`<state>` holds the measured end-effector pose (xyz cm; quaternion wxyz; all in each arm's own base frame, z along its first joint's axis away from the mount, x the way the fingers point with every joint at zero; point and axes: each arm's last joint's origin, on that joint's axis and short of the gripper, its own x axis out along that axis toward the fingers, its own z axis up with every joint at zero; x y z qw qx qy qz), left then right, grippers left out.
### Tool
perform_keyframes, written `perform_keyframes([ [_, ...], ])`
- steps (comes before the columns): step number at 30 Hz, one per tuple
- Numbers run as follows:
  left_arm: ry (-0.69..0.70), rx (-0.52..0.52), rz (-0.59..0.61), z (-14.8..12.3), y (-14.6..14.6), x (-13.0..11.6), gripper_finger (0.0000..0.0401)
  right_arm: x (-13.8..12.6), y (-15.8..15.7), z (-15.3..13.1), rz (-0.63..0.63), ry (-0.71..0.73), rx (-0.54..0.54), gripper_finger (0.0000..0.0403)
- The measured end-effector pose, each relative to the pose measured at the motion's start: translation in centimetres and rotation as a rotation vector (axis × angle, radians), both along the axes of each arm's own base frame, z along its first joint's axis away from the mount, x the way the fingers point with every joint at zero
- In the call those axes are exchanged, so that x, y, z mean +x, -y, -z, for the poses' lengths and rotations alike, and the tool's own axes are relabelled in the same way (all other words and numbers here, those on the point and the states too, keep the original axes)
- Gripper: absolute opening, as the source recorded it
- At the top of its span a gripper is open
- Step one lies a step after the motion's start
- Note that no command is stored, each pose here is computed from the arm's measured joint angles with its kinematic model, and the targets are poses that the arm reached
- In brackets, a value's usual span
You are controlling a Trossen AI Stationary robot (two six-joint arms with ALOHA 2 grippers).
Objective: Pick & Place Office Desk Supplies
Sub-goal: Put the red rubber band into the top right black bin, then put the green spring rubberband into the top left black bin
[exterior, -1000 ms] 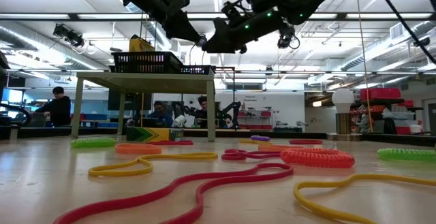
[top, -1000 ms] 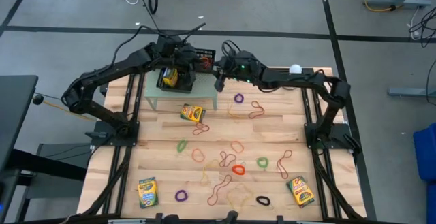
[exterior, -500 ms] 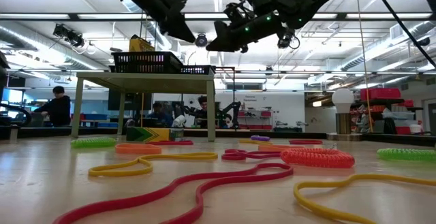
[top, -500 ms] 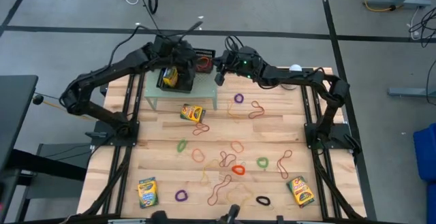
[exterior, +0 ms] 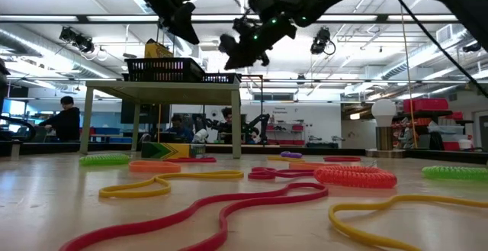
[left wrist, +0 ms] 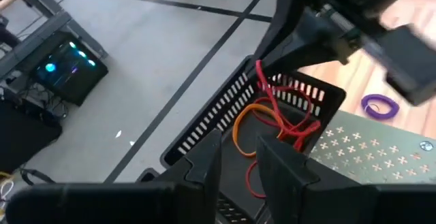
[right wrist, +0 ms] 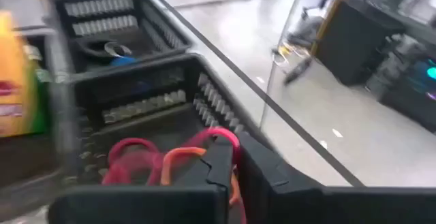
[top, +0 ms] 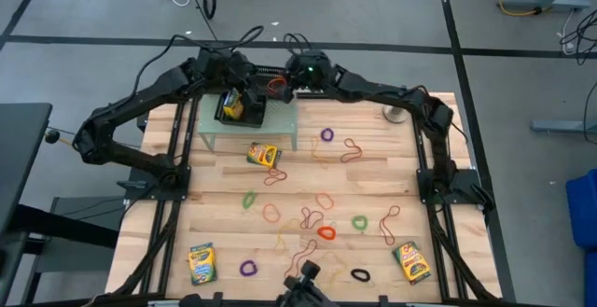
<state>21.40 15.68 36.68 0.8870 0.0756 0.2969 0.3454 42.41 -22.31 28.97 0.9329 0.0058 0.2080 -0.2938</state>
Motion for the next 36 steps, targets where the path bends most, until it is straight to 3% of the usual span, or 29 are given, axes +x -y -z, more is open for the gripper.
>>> perform_keyframes([
  [4,-0.014,-0.011,-0.024,0.2,0.0,-0.1,0.0101,0.4,0.3,-0.2,0.025,-0.054,0.058,0.0071],
  [12,-0.03,0.007,-0.071,0.2,-0.1,-0.3,0.0098,0.0,0.0,-1.6,0.038,-0.021,0.172,0.0199],
  [18,-0.031,-0.001,-0.074,0.2,0.2,-0.7,0.0098,-0.5,0.1,-2.5,0.043,-0.041,0.256,0.0232],
  [23,0.0,0.033,-0.068,2.3,1.0,-1.8,0.0098,-2.4,-1.7,-4.9,0.025,-0.148,0.23,0.0203],
  [25,0.053,0.052,-0.036,3.1,1.6,-2.5,0.0098,-3.4,-3.3,-5.6,0.03,-0.185,0.179,0.0173],
  [29,0.189,0.073,0.142,3.7,3.5,-3.9,0.0098,-5.7,-6.2,-5.1,0.025,-0.233,0.099,0.009],
  [33,0.349,-0.014,0.243,3.5,5.0,-4.5,0.0098,-9.3,-8.8,-4.0,-0.003,-0.175,0.057,0.0013],
  [36,0.486,-0.103,0.233,3.1,5.2,-4.1,0.0099,-11.7,-11.0,-2.2,-0.04,-0.122,0.011,0.0015],
])
